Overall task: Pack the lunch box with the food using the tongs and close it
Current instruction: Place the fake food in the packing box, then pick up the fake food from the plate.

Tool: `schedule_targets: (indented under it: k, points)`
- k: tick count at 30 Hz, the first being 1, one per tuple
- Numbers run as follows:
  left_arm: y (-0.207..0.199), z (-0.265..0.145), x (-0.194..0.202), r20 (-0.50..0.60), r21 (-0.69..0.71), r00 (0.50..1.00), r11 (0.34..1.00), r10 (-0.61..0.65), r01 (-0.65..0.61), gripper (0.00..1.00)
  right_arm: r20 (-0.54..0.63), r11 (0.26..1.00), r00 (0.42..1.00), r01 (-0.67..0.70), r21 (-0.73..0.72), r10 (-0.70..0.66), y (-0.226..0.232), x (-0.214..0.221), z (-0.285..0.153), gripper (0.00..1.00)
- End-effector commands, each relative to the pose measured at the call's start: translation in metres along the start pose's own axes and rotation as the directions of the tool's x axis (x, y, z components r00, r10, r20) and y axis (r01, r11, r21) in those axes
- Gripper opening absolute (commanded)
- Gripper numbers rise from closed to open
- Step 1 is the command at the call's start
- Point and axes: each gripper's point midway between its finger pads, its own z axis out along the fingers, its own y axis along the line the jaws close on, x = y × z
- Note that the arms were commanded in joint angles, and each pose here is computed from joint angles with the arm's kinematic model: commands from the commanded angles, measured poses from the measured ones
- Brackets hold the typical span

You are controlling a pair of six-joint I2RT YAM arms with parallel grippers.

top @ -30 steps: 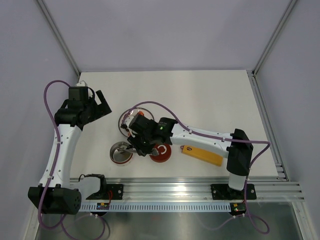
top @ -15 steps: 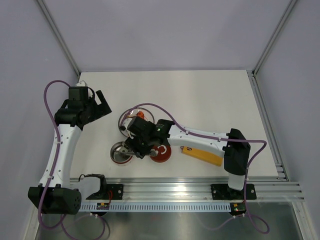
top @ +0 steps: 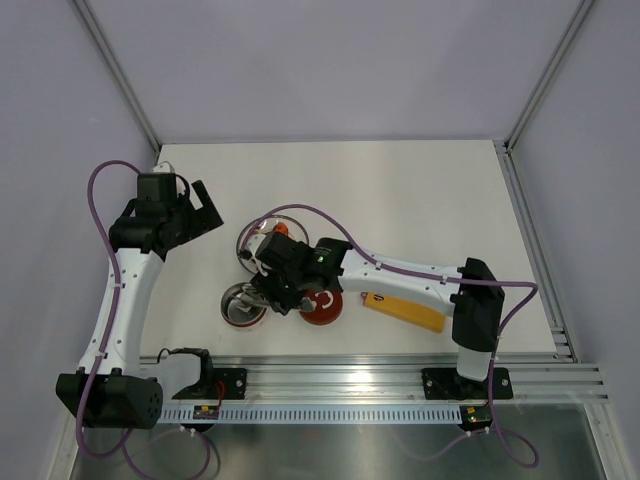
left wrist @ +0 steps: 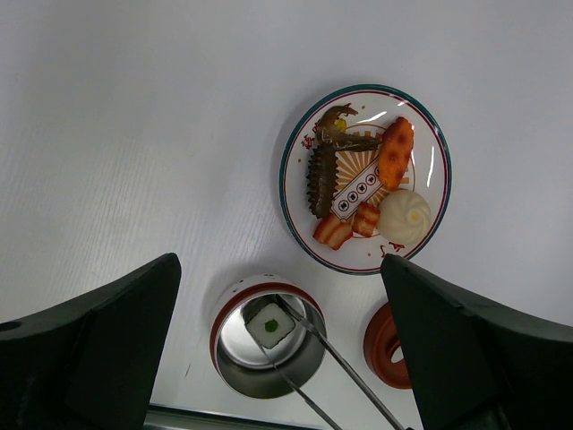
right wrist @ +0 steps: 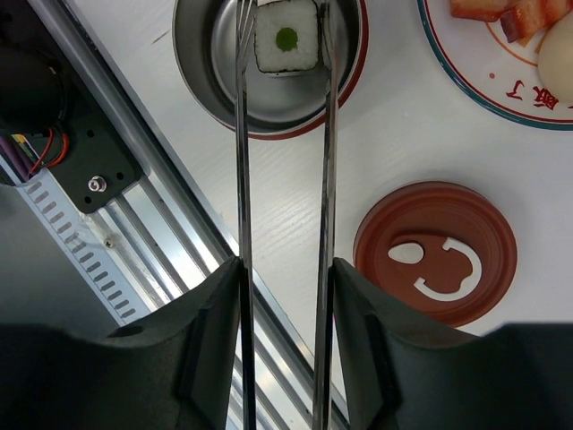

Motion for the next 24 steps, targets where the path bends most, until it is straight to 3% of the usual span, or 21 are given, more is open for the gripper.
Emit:
schedule_targets:
  k: [1, 13, 24]
  points:
    - [-0.001, -0.002, -0.008, 0.037, 0.008, 0.999, 1.000, -0.009, 0.009, 0.99, 0.174, 1.000, 0.985, 0.027, -0.014, -0.024, 0.011, -0.042, -0.042, 0.49]
    - [-0.001, -0.005, -0.014, 0.053, 0.000, 0.999, 1.000, -0.007, 0.007, 0.99, 0.281, 0.992, 0.960, -0.015, 0.124, -0.020, -0.014, -0.063, -0.080, 0.29]
    - [0.000, -0.005, -0.015, 0.056, -0.007, 0.998, 1.000, -0.002, 0.003, 0.99, 0.263, 0.954, 0.952, -0.214, 0.211, 0.155, -0.065, -0.066, -0.067, 0.33]
